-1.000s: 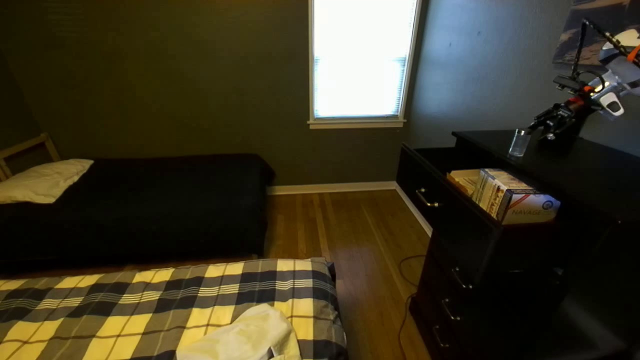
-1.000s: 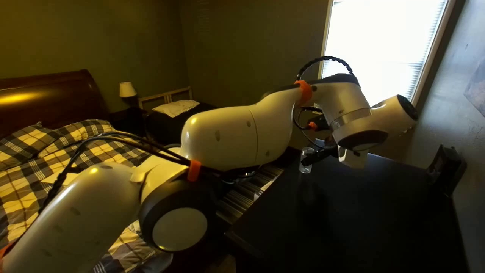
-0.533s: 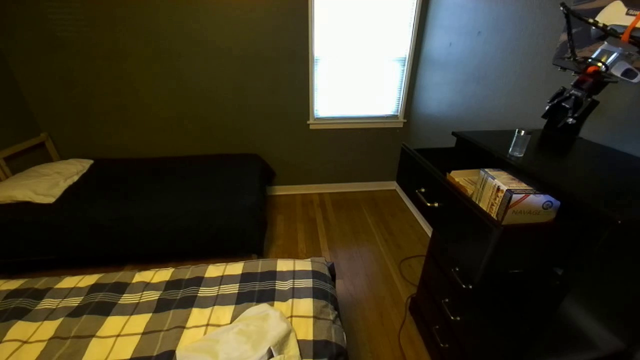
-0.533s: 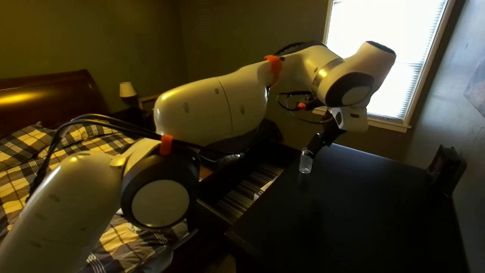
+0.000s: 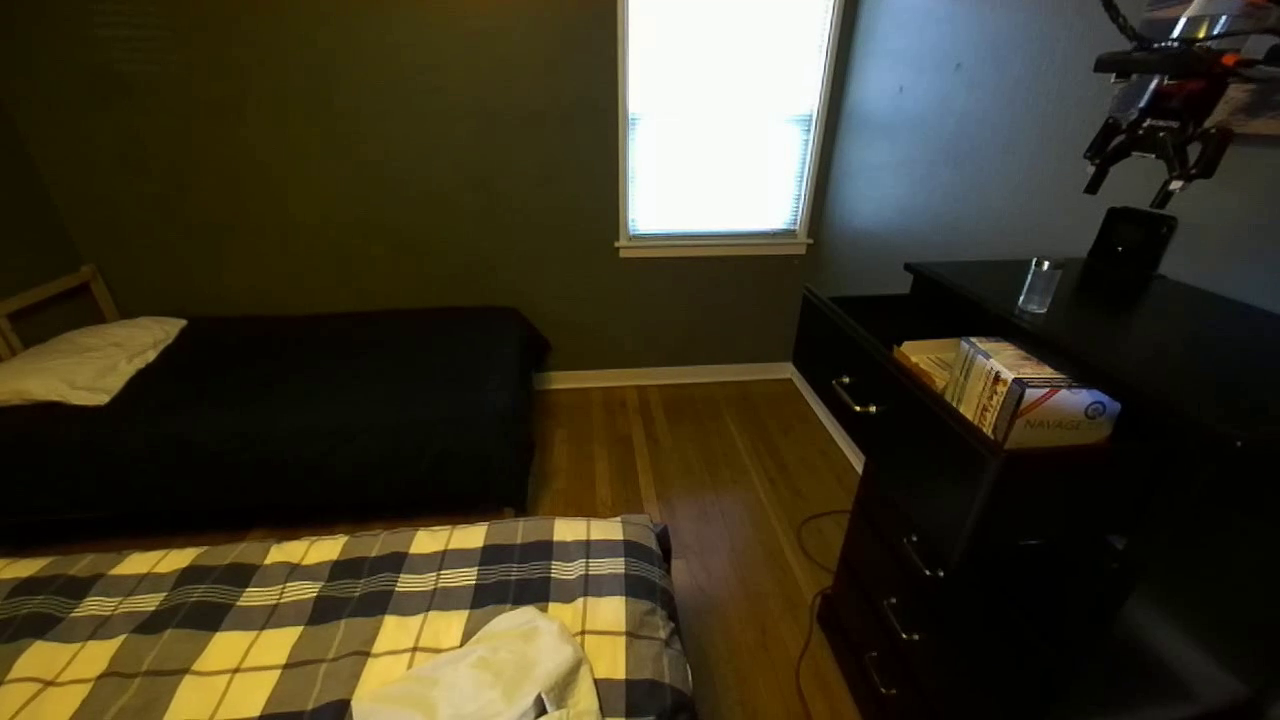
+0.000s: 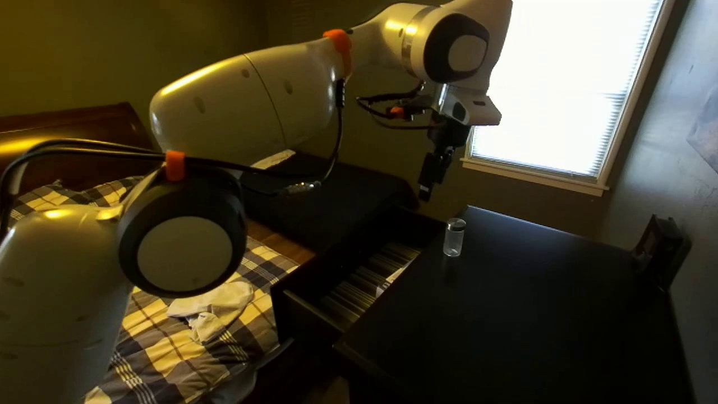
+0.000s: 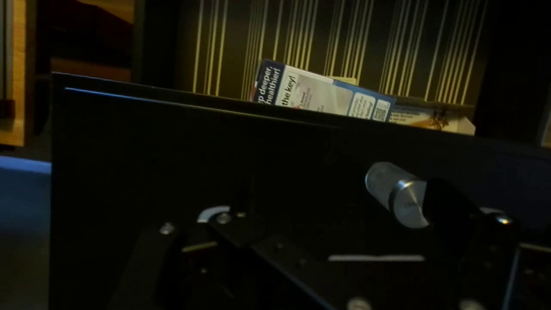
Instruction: Place the container on the desk vertically upright
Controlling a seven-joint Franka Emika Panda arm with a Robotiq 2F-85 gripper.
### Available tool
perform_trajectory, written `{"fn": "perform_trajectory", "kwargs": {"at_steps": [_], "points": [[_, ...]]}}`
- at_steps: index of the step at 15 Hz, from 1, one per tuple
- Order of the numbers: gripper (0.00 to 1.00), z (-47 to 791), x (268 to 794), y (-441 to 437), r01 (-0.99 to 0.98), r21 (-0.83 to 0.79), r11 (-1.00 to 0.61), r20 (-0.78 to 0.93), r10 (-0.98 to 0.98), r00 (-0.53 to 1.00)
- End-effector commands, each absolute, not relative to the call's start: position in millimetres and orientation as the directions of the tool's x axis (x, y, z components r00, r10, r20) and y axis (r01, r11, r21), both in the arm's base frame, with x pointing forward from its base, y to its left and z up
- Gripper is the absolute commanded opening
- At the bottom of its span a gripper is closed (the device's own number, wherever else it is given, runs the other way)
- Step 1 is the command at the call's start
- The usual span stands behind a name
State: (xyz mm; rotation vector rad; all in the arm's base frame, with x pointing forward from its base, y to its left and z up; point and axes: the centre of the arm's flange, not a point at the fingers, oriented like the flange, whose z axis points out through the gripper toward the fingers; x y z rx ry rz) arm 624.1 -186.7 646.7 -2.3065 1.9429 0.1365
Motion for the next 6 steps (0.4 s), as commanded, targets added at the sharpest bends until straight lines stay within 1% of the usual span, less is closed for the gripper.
{"fn": "perform_trajectory", "kwargs": {"at_steps": [1, 2, 3, 6], "points": [[1.00, 643, 572, -148, -0.934, 0.006, -0.357, -0.155, -0.923, 0.352], [1.00, 645, 565, -140, -0.912, 0.003, -0.409, -0.153, -0.902, 0.404], [1.00, 662, 607, -158, -0.946, -0.017, -0.323, -0.149, -0.935, 0.322], [1.00, 667, 597, -147, -0.923, -0.013, -0.385, -0.151, -0.912, 0.382]]}}
